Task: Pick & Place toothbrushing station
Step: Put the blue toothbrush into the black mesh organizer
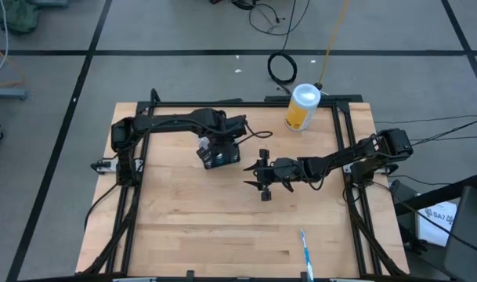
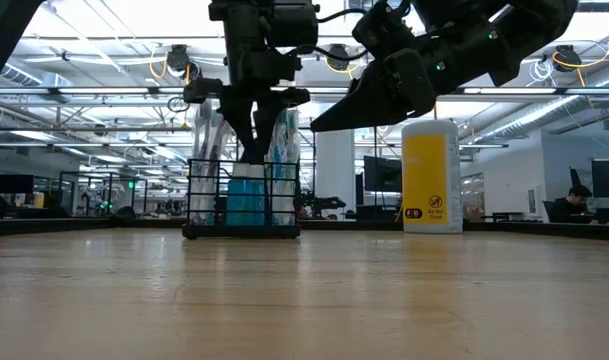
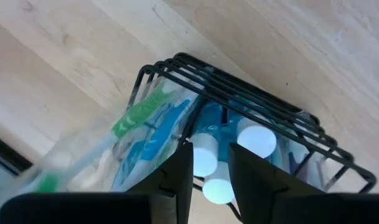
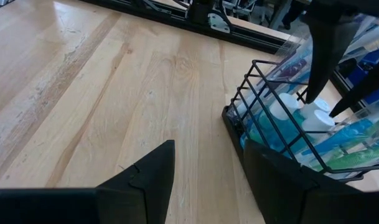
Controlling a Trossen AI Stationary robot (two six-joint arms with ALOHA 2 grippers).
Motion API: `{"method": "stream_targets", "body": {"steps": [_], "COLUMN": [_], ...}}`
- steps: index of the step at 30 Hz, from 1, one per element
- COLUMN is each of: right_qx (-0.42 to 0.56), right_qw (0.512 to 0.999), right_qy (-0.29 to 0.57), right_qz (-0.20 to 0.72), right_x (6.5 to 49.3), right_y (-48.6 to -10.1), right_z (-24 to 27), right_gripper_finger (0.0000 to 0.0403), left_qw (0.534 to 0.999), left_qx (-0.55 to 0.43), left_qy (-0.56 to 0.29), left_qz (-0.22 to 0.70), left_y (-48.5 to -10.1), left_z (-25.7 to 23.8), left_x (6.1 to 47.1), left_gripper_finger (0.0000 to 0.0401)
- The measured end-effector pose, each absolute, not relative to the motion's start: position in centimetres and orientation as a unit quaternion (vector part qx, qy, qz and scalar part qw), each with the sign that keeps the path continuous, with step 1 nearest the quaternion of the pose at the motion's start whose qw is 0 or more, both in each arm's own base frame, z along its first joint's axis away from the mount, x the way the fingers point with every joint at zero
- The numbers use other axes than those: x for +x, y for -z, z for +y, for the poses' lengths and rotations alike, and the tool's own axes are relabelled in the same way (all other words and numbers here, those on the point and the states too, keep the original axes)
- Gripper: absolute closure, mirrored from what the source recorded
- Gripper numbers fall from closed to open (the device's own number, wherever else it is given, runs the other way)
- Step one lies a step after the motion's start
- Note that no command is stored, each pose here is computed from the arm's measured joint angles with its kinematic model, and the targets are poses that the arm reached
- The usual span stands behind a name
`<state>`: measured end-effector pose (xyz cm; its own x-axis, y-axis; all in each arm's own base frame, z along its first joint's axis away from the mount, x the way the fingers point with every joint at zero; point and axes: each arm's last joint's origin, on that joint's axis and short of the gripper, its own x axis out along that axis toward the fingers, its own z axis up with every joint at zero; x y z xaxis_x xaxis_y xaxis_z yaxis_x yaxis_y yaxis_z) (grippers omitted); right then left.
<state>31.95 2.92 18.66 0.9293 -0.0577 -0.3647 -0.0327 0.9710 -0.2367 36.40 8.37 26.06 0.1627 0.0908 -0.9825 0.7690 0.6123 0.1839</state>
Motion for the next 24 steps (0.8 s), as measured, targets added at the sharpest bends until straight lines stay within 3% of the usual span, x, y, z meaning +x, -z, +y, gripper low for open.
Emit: {"method": "stream_targets", "body": {"steps": [4, 11, 18, 24], "right_qx": [-0.110, -0.076, -0.054, -0.011], "right_qw": [0.976, 0.978, 0.980, 0.981], "right_qy": [0.008, 0.015, 0.018, 0.038], "right_qz": [0.189, 0.196, 0.190, 0.191], "right_x": [31.9, 31.9, 31.6, 31.1], "right_y": [-18.6, -18.5, -19.2, -19.7], "right_z": [2.9, 2.9, 3.0, 3.6], "right_gripper_finger": [0.0216, 0.0216, 0.0216, 0.0216], "left_qw": [0.693, 0.778, 0.867, 0.892], "left_qx": [0.345, 0.268, 0.099, 0.065], "left_qy": [0.224, 0.115, 0.004, -0.017], "left_qz": [0.592, 0.556, 0.489, 0.448], "left_y": [-27.7, -33.2, -38.5, -39.0], "left_z": [8.0, 6.2, 4.5, 2.9], "left_x": [35.6, 32.6, 27.3, 22.4], "left_gripper_finger": [0.0299, 0.0299, 0.0300, 0.0300]}}
